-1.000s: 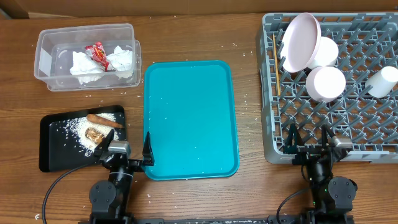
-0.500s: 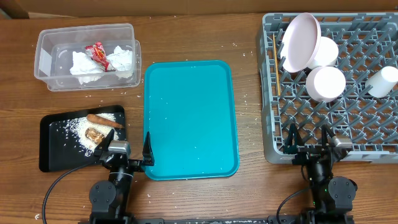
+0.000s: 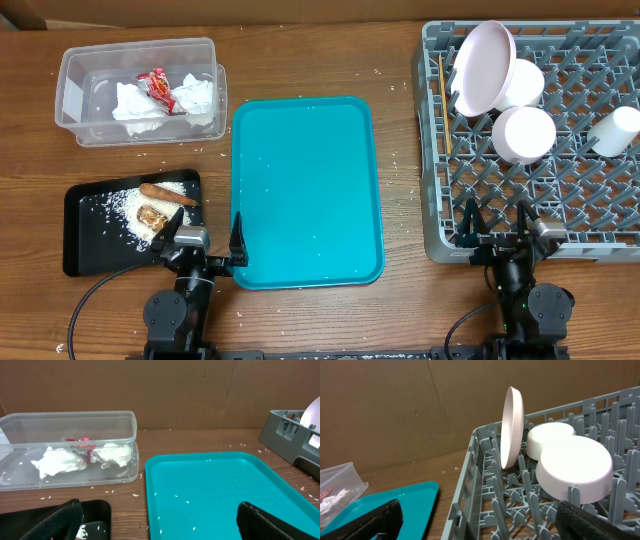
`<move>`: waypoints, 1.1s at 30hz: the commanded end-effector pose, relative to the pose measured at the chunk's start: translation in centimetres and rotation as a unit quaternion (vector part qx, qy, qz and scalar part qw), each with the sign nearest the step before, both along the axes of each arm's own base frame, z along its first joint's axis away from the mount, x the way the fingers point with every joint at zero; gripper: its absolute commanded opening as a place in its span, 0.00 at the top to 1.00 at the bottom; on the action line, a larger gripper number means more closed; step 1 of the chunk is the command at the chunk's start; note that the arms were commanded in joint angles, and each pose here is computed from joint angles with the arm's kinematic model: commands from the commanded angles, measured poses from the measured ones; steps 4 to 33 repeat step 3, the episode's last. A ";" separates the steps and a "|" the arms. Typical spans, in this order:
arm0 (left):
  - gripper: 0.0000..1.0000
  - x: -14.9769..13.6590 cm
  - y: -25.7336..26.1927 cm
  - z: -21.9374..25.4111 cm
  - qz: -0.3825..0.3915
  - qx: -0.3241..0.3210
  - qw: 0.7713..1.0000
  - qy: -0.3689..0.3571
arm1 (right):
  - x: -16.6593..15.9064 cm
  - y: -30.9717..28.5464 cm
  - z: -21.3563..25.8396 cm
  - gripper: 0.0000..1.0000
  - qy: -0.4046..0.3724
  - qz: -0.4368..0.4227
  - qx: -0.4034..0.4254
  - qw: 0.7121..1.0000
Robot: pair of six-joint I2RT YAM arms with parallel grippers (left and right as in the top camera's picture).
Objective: Sort waste into correct bins and load items into the dishwasher
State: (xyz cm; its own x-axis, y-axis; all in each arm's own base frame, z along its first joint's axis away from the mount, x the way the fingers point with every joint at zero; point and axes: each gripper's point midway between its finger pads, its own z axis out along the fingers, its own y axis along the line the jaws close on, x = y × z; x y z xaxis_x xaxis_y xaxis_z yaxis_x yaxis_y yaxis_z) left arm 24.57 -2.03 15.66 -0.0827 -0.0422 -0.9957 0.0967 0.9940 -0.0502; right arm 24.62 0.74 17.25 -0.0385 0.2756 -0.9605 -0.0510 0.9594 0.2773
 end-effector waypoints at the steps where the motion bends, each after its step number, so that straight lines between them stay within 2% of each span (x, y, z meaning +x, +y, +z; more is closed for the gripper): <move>1: 0.00 -0.1 -0.4 0.1 -0.010 -0.004 1.000 -0.003 | 0.0 -0.1 -0.2 0.00 -0.002 -0.003 -0.002 1.000; 33: 0.00 -0.1 -0.4 0.1 -0.010 -0.004 1.000 -0.003 | 0.0 -0.1 -0.2 0.00 -0.002 -0.003 -0.002 1.000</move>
